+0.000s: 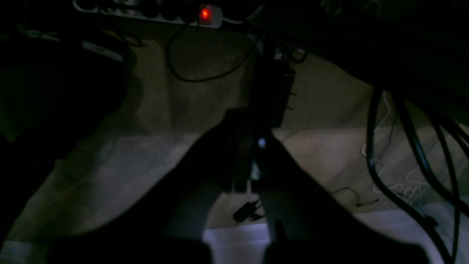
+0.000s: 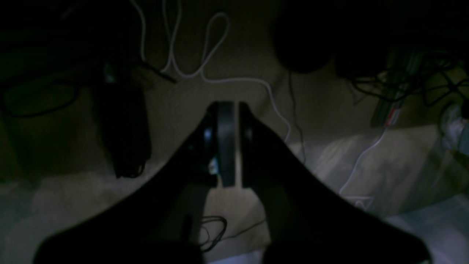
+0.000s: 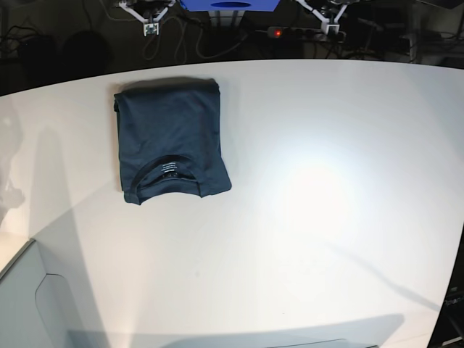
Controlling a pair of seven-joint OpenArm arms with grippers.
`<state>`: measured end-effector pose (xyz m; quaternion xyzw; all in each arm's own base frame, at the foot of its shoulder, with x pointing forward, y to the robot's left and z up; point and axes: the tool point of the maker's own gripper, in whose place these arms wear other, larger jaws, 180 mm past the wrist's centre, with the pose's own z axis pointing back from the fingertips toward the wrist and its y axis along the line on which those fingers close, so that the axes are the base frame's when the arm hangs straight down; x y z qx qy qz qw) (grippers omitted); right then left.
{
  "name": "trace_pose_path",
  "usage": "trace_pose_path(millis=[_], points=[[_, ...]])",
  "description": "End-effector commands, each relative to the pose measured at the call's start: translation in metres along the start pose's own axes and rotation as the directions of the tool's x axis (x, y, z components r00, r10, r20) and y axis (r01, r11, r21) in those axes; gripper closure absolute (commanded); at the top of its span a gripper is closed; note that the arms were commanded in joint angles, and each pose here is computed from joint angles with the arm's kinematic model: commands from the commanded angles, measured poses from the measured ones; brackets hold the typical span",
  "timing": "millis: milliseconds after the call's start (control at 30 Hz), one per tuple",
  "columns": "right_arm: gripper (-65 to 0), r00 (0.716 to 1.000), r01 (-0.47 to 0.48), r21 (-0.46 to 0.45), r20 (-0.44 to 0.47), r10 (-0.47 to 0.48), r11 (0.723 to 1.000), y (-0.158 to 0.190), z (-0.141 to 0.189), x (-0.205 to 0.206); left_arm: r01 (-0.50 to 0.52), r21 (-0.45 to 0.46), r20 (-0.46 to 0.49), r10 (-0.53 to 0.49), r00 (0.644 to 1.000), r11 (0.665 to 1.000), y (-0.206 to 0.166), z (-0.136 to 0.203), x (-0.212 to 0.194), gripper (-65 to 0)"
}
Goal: Fold the T-shirt properly
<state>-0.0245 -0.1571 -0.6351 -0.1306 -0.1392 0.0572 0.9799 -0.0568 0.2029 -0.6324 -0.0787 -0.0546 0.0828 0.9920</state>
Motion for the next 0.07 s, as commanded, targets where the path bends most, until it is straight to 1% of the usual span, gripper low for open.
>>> trace_pose_path(millis=[0,33], points=[[0.0,1.000,-0.001,-0.021,-0.004,0.001,1.000,-0.0014,0.0031,-0.0052,0.006,0.006,-0.005,-0.006,1.000,1.000,0.0050,0.0026,-0.0038,0.0],[0.0,1.000,0.000,-0.021,-0.004,0.000,1.000,-0.0007,0.0033,-0.0051,0.006,0.006,-0.005,-0.006,1.000,1.000,0.0050,0.0026,-0.0038,0.0]])
